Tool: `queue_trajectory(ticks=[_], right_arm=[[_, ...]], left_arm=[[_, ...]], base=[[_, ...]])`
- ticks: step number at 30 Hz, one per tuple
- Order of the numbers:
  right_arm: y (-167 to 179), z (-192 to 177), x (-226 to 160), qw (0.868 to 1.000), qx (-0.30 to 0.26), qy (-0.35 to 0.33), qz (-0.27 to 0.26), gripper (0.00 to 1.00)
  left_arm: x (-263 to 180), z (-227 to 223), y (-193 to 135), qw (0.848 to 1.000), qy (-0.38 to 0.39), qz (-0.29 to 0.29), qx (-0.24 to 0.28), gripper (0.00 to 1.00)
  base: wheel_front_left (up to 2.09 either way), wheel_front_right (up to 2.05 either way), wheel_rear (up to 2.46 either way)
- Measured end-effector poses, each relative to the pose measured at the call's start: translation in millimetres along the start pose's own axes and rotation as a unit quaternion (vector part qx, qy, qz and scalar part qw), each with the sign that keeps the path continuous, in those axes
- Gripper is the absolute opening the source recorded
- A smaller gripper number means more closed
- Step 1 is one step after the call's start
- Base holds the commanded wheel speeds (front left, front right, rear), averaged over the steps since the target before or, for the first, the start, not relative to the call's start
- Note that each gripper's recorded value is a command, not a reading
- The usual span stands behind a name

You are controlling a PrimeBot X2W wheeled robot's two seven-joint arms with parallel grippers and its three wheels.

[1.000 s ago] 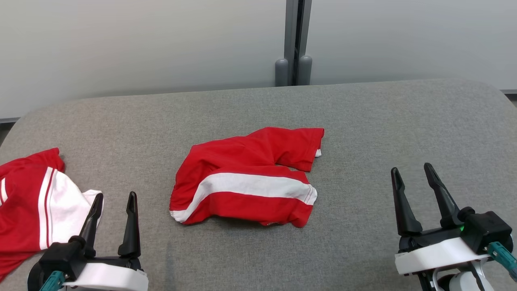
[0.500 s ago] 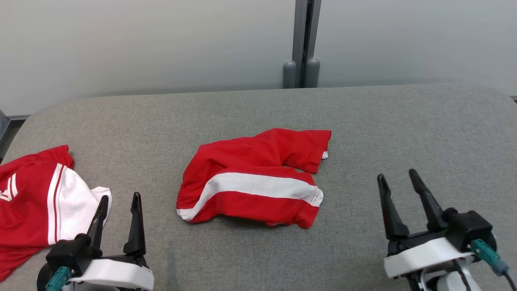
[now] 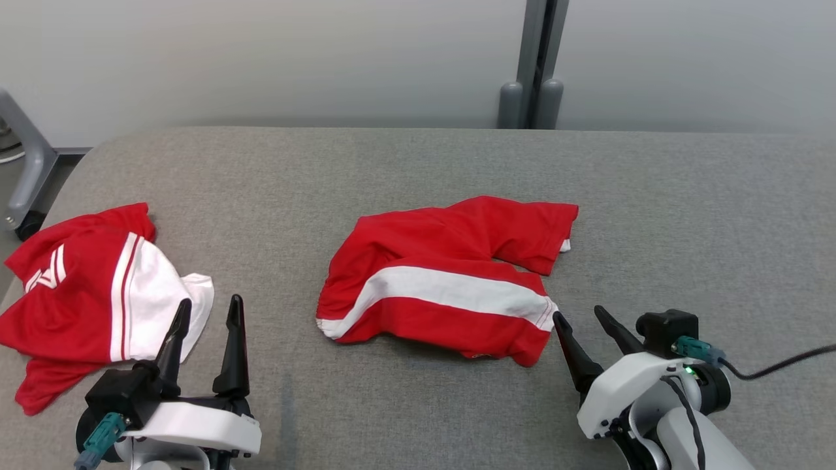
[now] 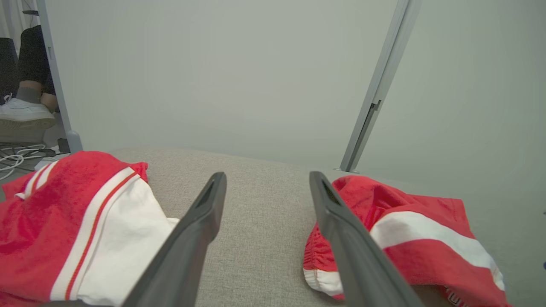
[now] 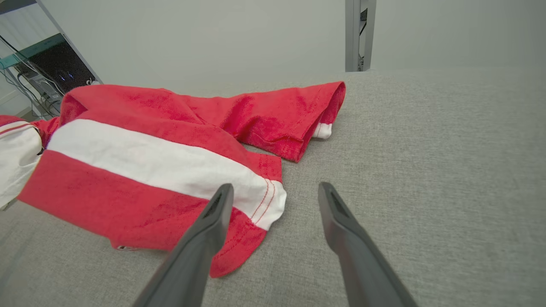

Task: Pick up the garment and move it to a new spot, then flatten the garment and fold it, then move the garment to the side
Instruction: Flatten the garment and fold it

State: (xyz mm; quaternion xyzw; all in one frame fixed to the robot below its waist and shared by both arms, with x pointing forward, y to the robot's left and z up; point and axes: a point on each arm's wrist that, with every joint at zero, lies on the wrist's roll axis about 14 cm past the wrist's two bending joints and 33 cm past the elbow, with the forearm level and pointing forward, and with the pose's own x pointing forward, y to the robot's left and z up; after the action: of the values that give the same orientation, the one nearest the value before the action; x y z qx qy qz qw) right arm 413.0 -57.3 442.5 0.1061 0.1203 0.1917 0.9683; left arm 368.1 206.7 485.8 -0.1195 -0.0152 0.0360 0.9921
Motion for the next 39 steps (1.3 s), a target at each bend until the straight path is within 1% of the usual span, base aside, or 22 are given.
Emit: queue_trajectory(ticks=[3, 6, 11, 15, 18, 19, 20, 25, 29, 31, 33, 39], right_arm=[[3.2, -20.3, 12.0, 0.998, 0.015, 0.059, 0.006, 1.0], [2.6, -33.0, 22.5, 0.995, 0.024, 0.1, 0.005, 1.0], [2.8, -52.7, 36.3, 0.985, 0.039, 0.169, 0.003, 1.0], [7.2, -58.8, 46.8, 0.978, 0.052, 0.202, 0.008, 1.0], [9.3, -60.8, 50.9, 0.975, 0.061, 0.215, 0.009, 1.0], [9.8, -60.9, 51.1, 0.974, 0.062, 0.216, 0.009, 0.43], [10.9, -60.5, 51.1, 0.974, 0.064, 0.216, 0.01, 0.0], [17.3, -56.1, 46.8, 0.976, 0.074, 0.206, 0.016, 0.0], [11.2, -45.4, 39.9, 0.982, 0.072, 0.175, 0.008, 0.0], [3.4, -37.0, 35.9, 0.986, 0.065, 0.155, 0.0, 0.0], [-11.5, -27.4, 29.9, 0.989, 0.057, 0.135, -0.014, 0.0], [-48.2, -4.8, 7.0, 0.994, 0.045, 0.091, -0.052, 0.0]], left_arm=[[0.1, 1.4, 6.0, 1.0, -0.002, 0.008, -0.002, 1.0], [-3.4, -0.2, 14.6, 1.0, 0.002, 0.02, -0.004, 1.0], [-10.2, -1.8, 29.8, 0.999, 0.006, 0.041, -0.003, 1.0], [-12.6, -0.6, 38.5, 0.999, 0.005, 0.053, -0.001, 1.0], [-14.2, -0.3, 42.5, 0.998, 0.006, 0.058, 0.0, 1.0], [-14.8, -0.3, 42.9, 0.998, 0.006, 0.059, 0.0, 1.0], [-15.3, 0.0, 43.4, 0.998, 0.006, 0.059, 0.0, 1.0], [-15.1, 3.8, 41.8, 0.999, 0.0, 0.054, 0.003, 1.0], [-15.4, 0.8, 32.1, 0.999, 0.003, 0.04, 0.002, 1.0], [-12.7, 1.0, 25.6, 1.0, 0.003, 0.03, 0.001, 1.0], [-10.3, 0.3, 18.5, 1.0, 0.003, 0.019, 0.0, 1.0], [-2.3, -6.3, -5.8, 1.0, 0.012, -0.017, -0.003, 1.0]], base=[[0.0, 0.0, 0.0], [0.0, 0.0, 0.0], [0.0, 0.0, 0.0], [0.0, 0.0, 0.0], [0.0, 0.0, 0.0], [0.0, 0.0, 0.0], [0.0, 0.0, 0.0], [0.0, 0.0, 0.0], [0.0, 0.0, 0.0], [0.0, 0.0, 0.0], [0.0, 0.0, 0.0], [0.0, 0.0, 0.0]])
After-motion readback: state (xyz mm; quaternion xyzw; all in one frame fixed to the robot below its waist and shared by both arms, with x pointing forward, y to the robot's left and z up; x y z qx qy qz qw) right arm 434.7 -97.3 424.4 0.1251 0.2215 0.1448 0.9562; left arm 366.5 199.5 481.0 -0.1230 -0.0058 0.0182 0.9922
